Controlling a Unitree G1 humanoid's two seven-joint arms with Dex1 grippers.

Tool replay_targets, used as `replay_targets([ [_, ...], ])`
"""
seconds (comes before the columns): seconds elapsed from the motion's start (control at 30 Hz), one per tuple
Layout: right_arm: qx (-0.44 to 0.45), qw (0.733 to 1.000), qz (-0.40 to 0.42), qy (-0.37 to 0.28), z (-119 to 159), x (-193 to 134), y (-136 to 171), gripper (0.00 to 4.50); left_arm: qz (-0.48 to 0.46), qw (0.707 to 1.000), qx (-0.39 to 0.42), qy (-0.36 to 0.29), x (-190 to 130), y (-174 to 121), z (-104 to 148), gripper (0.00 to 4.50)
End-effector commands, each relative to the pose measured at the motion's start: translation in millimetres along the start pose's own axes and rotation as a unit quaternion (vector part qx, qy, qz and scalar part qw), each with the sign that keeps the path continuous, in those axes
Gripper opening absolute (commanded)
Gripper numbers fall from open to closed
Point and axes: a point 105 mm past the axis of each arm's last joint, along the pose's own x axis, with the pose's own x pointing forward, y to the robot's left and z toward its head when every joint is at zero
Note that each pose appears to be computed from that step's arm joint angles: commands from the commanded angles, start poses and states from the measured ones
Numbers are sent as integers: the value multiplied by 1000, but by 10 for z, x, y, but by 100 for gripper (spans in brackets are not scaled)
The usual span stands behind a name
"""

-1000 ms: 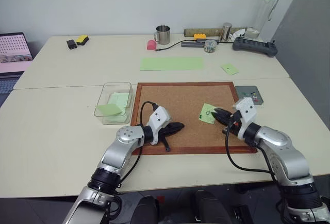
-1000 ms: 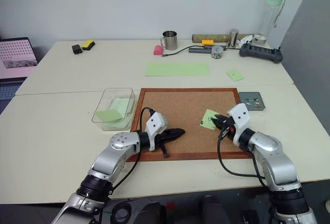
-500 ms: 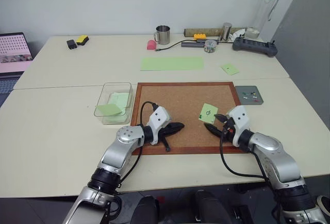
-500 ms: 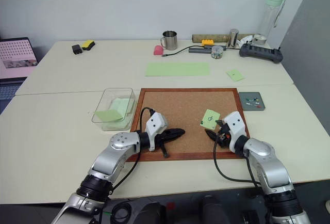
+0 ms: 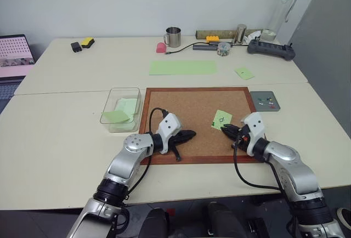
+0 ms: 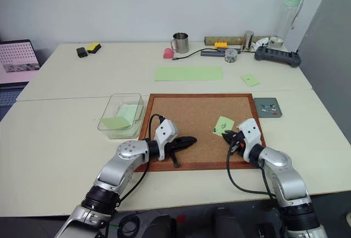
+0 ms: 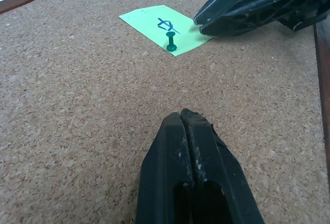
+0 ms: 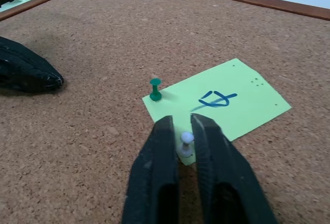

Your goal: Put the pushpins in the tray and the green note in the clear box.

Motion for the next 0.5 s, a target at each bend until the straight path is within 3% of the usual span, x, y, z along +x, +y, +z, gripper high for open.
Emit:
replay_targets([
  [0.03, -14, 1000, -1, -24, 101, -24, -28, 4, -4, 1000, -12, 22, -6, -37, -130, 0],
  [0.33, 29, 991, -5, -130, 600, -126, -145, 4, -4, 1000, -14, 24, -14, -46, -141, 0],
  [0.5, 30, 988, -44, -148, 693, -175, -342, 4, -4, 1000, -14, 24, -13, -45, -150, 0],
])
